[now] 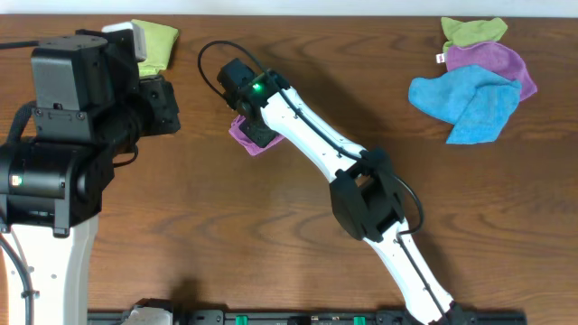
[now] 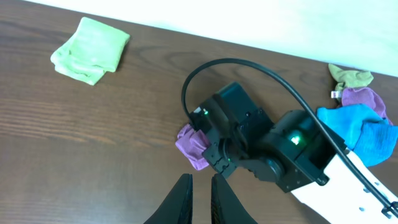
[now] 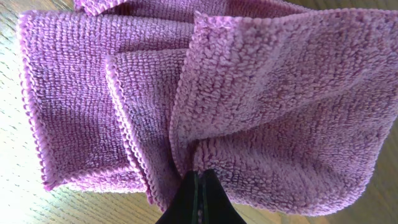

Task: Fold the cloth
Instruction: 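Fold the strip's right end over toward the left with the right gripper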

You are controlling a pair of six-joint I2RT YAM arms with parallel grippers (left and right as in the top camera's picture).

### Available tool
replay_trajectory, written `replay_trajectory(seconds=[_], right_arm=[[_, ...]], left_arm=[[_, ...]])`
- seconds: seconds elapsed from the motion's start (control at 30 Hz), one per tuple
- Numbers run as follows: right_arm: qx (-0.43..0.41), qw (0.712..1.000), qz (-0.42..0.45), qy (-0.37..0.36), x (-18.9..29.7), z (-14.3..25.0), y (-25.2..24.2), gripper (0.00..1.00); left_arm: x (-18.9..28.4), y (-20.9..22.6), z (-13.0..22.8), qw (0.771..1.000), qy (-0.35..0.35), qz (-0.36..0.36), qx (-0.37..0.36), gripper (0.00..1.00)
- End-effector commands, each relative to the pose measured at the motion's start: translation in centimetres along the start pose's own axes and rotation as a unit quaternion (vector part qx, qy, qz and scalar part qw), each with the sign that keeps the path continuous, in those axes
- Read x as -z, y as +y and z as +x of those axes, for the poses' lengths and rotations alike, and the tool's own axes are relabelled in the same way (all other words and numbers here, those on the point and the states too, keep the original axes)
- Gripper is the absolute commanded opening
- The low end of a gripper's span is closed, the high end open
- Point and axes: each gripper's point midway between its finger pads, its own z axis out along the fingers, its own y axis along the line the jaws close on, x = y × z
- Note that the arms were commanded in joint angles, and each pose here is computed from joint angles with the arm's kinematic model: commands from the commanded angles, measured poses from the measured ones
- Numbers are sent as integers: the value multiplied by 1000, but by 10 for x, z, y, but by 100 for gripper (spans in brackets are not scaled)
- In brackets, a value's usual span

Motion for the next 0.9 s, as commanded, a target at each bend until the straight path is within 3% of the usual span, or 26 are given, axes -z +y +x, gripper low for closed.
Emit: replay_trajectory(seconds=[0.0, 0.67, 0.7, 0.73, 0.83, 0.87], right_arm=[[-2, 1000, -9, -10, 9, -5, 8, 1], [32, 998, -48, -38, 41, -17, 52, 1], [32, 998, -49, -38, 41, -17, 53, 10], [32, 998, -49, -38, 41, -17, 53, 32], [29, 998, -48, -40, 41, -19, 50, 56], [27, 997, -48, -45, 45, -20, 48, 58]], left_arm=[[4, 1, -5, 1000, -13, -3, -7, 13], [4, 0, -5, 1000, -13, -2, -6, 13], [4, 0, -5, 1000, -13, -2, -6, 13], [4, 0, -5, 1000, -13, -2, -6, 13], [4, 0, -8, 1000, -18, -1, -7, 13], [4, -1, -10, 1000, -23, 0, -8, 13]])
